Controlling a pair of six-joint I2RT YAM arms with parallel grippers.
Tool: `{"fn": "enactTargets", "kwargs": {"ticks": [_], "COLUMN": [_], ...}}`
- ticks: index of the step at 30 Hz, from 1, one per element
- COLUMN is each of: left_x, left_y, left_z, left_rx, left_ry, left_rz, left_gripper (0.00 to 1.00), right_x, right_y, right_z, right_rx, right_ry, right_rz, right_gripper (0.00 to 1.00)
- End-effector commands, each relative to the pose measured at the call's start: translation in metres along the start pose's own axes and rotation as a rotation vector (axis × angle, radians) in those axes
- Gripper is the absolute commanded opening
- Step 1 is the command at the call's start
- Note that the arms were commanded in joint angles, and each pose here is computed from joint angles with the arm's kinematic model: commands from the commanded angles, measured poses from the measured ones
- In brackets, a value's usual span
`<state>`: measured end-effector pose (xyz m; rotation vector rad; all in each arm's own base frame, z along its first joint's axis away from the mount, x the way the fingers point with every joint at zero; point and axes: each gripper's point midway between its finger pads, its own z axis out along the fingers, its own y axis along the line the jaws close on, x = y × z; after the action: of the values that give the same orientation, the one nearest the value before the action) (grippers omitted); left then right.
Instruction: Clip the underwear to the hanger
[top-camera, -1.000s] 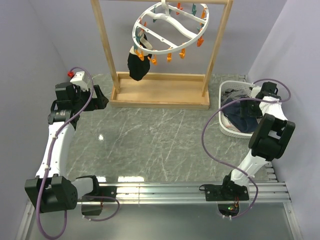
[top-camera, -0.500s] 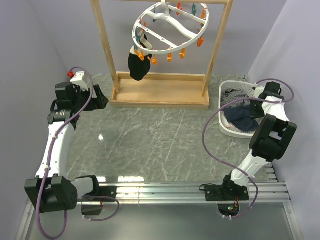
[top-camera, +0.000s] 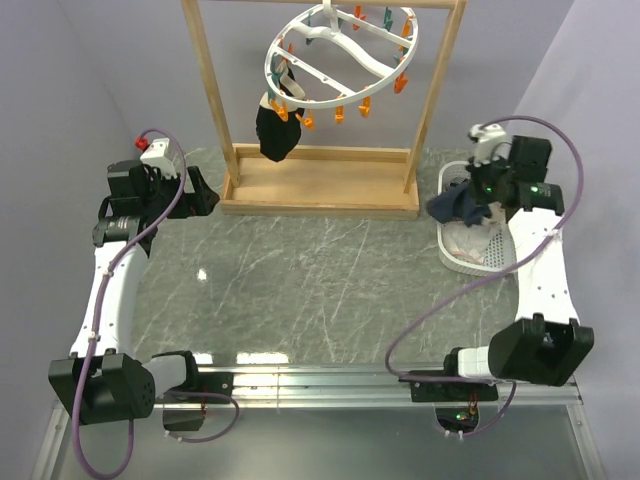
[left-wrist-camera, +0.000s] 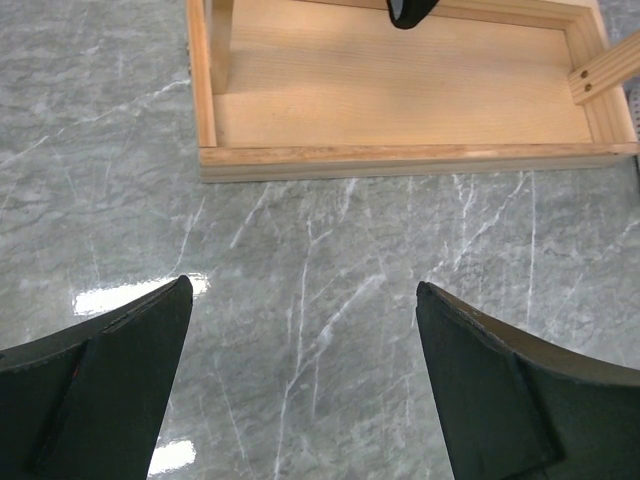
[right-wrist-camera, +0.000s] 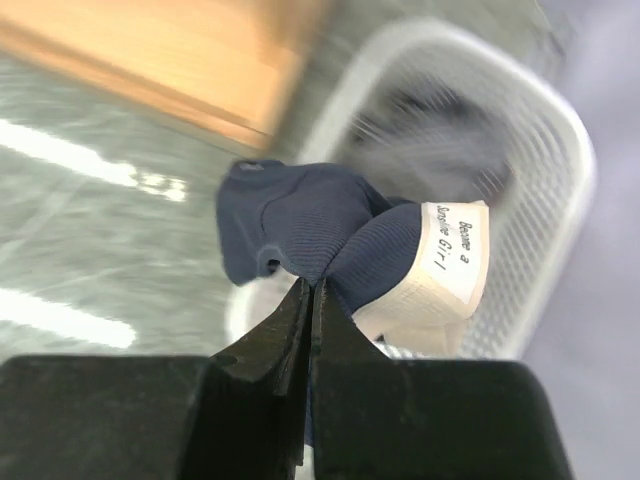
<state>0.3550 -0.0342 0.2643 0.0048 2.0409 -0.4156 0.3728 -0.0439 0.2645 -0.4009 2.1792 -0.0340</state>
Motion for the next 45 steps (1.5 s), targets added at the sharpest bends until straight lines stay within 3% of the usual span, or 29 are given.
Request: {"fn": "enactTargets", "kwargs": {"ticks": [1,6,9,12,16,18,19,20,23,27,29,33,38,39,45], "left_x": [-0.02,-0.021,-0.016,-0.006,0.017,0.036,0.045,0.052,0.074,0.091,0.103,0.132,0.137,0.122,0.149], "left_y": [-0.016,-0.021,-0.028,-0.036,-0.05,-0.059,-0.061,-0.062,-0.069,-0.094,-0.116,-0.163,-0.193,-0.203,-0.243], "left_z": [-0.011,-0.016,-0.02,-0.024,-0.031,-0.036,-0.035,-0.034,-0.024,0.001,0.019,0.048,0.099,0.111,0.152], "left_rx": [0.061,0.08,0.121,0.179,0.307,0.398,0.416,0.425,0.448,0.479,0.522,0.662,0.728,0.709,0.744], "left_ry": [-0.044,-0.039,-0.031,-0.013,0.04,0.094,0.116,0.137,0.192,0.204,0.227,0.325,0.399,0.357,0.439], "left_rz": [0.037,0.043,0.072,0.116,0.253,0.318,0.331,0.341,0.379,0.422,0.446,0.447,0.37,0.364,0.502], "left_gripper": [0.99,0.99,0.99,0.99,0.99,0.99,0.99,0.99,0.99,0.99,0.96,0.86,0.81,0.81,0.78], "right_x": [-0.028,-0.044,-0.022,0.032,0.133,0.159,0.177,0.181,0.177,0.152,0.148,0.158,0.172,0.176,0.193], "right_y": [0.047,0.133,0.19,0.236,0.292,0.291,0.291,0.289,0.278,0.255,0.238,0.217,0.209,0.21,0.22], "right_z": [-0.017,-0.025,-0.023,-0.011,-0.006,-0.004,-0.004,-0.005,-0.012,-0.022,-0.025,-0.021,-0.007,-0.003,0.0], "right_rx": [-0.108,-0.308,-0.476,-0.603,-0.762,-0.752,-0.763,-0.757,-0.709,-0.619,-0.606,-0.587,-0.551,-0.558,-0.634], "right_ry": [-0.08,-0.141,-0.121,-0.035,0.121,0.17,0.203,0.214,0.209,0.17,0.205,0.296,0.44,0.474,0.633], "right_rz": [-0.108,-0.219,-0.292,-0.381,-0.637,-0.713,-0.756,-0.762,-0.726,-0.58,-0.439,-0.303,-0.24,-0.228,-0.186], "right_gripper": [0.0,0.0,0.01,0.01,0.03,0.18,0.31,0.58,0.84,0.85,0.84,0.78,0.62,0.62,0.61]}}
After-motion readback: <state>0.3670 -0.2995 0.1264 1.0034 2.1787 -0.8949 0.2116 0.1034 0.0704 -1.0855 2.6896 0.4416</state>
